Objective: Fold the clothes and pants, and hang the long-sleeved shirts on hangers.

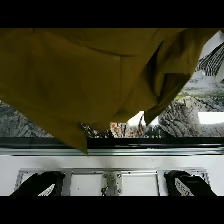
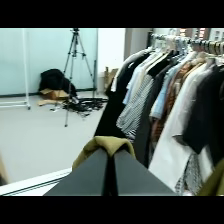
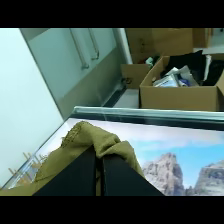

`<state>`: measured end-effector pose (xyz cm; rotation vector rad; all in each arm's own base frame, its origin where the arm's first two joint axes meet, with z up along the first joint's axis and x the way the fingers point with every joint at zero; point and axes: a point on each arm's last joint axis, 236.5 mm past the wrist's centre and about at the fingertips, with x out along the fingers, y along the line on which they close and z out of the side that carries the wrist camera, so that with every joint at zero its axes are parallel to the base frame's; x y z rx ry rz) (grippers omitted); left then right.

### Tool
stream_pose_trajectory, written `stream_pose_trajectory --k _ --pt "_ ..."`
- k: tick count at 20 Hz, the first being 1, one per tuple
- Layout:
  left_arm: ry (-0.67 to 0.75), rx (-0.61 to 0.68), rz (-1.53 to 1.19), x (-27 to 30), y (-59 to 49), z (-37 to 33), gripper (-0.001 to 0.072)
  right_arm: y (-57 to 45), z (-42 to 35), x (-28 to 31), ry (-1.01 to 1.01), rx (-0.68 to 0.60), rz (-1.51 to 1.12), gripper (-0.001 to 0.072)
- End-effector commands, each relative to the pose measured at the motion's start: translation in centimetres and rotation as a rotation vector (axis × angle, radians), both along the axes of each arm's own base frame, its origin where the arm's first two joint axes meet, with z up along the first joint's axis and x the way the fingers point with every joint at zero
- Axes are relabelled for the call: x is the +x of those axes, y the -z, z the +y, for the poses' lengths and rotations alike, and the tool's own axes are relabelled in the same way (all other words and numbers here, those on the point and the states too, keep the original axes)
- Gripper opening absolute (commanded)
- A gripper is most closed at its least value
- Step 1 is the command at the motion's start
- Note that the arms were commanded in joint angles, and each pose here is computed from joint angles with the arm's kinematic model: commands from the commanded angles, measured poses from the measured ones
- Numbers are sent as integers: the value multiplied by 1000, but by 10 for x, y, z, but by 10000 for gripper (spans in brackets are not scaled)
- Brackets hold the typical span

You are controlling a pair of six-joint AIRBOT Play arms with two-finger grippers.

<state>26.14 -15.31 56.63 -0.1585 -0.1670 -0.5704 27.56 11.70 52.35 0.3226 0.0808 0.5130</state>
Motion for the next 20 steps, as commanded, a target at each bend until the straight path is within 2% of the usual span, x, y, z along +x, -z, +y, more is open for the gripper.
stream_pose_trajectory --k 1,3,5,7,10,13,17,18,19,20 --pt "-122 33 125 56 40 10 12 31 -21 29 100 -24 128 13" --pt "-184 81 344 108 107 17 12 93 -36 61 151 -120 332 14" --pt "-188 161 628 139 197 17 12 168 -49 82 151 -276 557 14" --pt "-108 294 946 134 298 9 12 247 -56 87 77 -428 791 14" --pt "32 453 1266 84 411 -12 12 343 -52 74 -8 -489 1063 14" --pt "179 566 1483 2 492 -38 12 428 -48 43 -68 -540 1290 14" --pt "318 731 1610 -88 556 -55 12 472 -43 57 -46 -507 1271 32" --pt "337 755 1606 -99 563 -58 13 470 -40 66 -38 -487 1235 129" --pt "347 763 1593 -103 566 -61 13 466 -35 76 -35 -457 1192 466" --pt "341 753 1583 -104 568 -64 12 460 -29 82 -39 -430 1164 720"
